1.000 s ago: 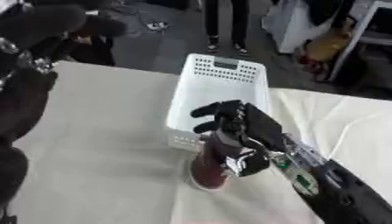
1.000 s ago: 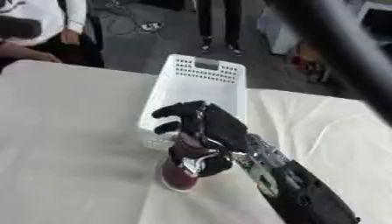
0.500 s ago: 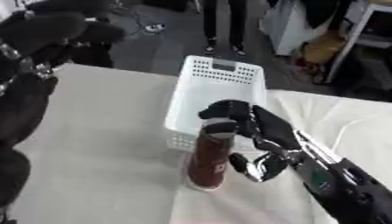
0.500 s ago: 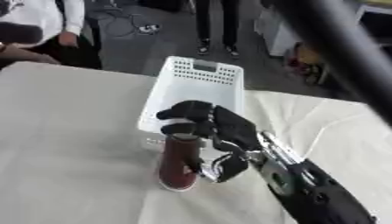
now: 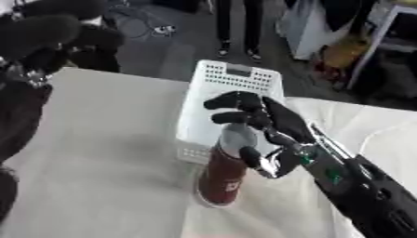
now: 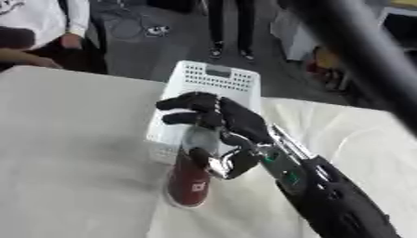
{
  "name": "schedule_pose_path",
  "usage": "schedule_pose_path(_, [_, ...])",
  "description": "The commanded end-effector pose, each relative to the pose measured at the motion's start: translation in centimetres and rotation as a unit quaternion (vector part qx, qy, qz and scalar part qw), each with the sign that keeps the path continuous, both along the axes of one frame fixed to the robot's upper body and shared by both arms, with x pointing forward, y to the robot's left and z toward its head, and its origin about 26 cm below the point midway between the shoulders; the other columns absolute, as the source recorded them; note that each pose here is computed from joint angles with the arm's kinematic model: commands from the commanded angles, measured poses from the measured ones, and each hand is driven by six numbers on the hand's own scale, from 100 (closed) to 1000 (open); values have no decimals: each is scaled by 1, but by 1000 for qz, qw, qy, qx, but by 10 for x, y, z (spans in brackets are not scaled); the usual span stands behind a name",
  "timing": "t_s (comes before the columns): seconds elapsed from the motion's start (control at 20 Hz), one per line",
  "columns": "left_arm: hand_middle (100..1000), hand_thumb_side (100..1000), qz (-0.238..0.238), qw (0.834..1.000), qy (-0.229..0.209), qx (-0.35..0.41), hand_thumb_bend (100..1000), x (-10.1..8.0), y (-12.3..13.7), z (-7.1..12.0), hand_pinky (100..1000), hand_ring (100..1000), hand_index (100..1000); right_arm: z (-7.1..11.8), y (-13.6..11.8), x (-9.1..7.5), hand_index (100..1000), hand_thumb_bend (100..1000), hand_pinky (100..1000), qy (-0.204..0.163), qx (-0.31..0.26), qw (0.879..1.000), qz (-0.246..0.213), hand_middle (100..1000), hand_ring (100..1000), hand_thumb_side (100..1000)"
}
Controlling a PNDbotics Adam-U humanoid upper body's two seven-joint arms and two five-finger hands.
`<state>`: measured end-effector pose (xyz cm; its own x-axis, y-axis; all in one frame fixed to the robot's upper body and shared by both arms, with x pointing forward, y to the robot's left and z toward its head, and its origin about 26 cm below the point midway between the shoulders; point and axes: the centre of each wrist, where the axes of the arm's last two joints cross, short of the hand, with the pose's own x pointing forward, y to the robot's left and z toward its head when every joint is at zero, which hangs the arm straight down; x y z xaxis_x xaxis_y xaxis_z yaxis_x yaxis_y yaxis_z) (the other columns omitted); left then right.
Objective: Pick up objects on the table and place them in the box.
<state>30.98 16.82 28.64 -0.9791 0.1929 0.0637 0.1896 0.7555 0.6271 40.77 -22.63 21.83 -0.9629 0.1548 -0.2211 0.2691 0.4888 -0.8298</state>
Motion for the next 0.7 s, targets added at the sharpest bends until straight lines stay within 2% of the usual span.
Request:
schedule_pose_path(0.05, [905,828,-9,1000,-14,-8,333,-4,-2,10,884,797,934,20,-9,0,947,100,836,-22,-10,1000,-7,929,860,1000])
schedule_pose_path(0.35, [905,822,-18,1000,-13,-13,340,-5,-5,12,884,797,934,20,-10,4,990,100,877,-21,-60,998,-27,974,899,1000])
schedule_pose_path(0.7, [905,821,-23,1000,-13,-14,341,-5,-7,14,884,797,935,10,-6,10,995,100,881,-10,-100,994,-44,980,902,1000])
